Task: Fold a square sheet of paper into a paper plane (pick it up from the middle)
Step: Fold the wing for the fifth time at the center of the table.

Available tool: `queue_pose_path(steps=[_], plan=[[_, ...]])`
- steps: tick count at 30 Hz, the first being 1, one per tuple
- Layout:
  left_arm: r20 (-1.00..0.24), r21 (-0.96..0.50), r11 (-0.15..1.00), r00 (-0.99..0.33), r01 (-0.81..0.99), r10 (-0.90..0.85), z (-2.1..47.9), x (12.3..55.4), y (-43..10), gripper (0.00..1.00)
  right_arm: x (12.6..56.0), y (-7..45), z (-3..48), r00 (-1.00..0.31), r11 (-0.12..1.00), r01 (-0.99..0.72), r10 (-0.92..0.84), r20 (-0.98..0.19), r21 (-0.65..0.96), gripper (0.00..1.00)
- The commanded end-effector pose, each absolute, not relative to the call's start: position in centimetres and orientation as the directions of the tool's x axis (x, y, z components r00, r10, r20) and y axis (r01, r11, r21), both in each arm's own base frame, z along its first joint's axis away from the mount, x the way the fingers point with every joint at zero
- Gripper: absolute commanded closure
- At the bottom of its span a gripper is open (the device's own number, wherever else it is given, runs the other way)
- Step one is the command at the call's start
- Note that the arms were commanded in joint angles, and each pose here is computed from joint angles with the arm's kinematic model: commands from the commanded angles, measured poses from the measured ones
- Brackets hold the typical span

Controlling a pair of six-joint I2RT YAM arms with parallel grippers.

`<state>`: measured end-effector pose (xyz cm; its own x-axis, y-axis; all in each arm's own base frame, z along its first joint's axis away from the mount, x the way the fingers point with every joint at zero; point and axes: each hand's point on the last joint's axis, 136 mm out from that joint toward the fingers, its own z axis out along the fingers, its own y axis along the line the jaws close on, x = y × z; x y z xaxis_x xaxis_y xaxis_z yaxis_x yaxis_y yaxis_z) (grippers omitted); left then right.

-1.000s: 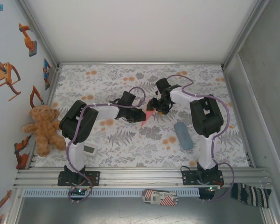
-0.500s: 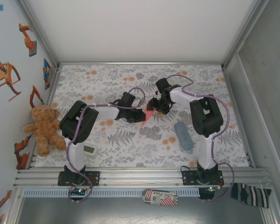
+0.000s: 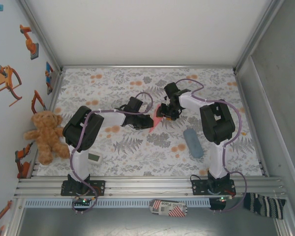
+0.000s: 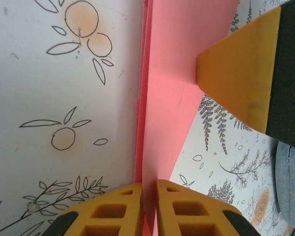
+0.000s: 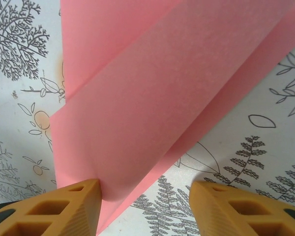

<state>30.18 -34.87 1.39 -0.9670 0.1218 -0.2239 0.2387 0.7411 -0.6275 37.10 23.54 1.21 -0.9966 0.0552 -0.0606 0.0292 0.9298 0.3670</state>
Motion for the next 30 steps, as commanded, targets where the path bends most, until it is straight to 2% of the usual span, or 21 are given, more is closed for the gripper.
queue_pose_path(steps=[1,9,24,27,30], plan=[[-0.087,-0.515,0.842,-0.987,0.163,0.138,-3.4,27.5,-32.2,0.84,33.8,19.4,-7.7,-0.996,0.985,0.073,0.063,0.07,0.156,0.49],[-0.06,-0.481,0.861,-0.986,0.163,0.154,-4.4,27.0,-31.9,0.84,33.8,19.4,-8.3,-0.995,0.986,0.072,0.06,0.081,0.152,0.53],[-0.017,-0.408,0.9,-0.987,0.152,0.159,-6.6,26.0,-30.7,0.84,33.8,19.8,-8.4,-0.995,0.984,0.068,0.054,0.086,0.166,0.54],[-0.011,-0.387,0.909,-0.987,0.152,0.16,-7.0,25.8,-30.4,0.84,34.4,21.0,-7.0,-0.997,0.969,0.06,0.047,0.06,0.238,0.54],[-0.008,-0.375,0.915,-0.987,0.152,0.161,-7.1,25.6,-30.1,0.84,35.7,22.3,-3.8,-0.999,0.947,0.036,0.043,-0.015,0.321,0.54]])
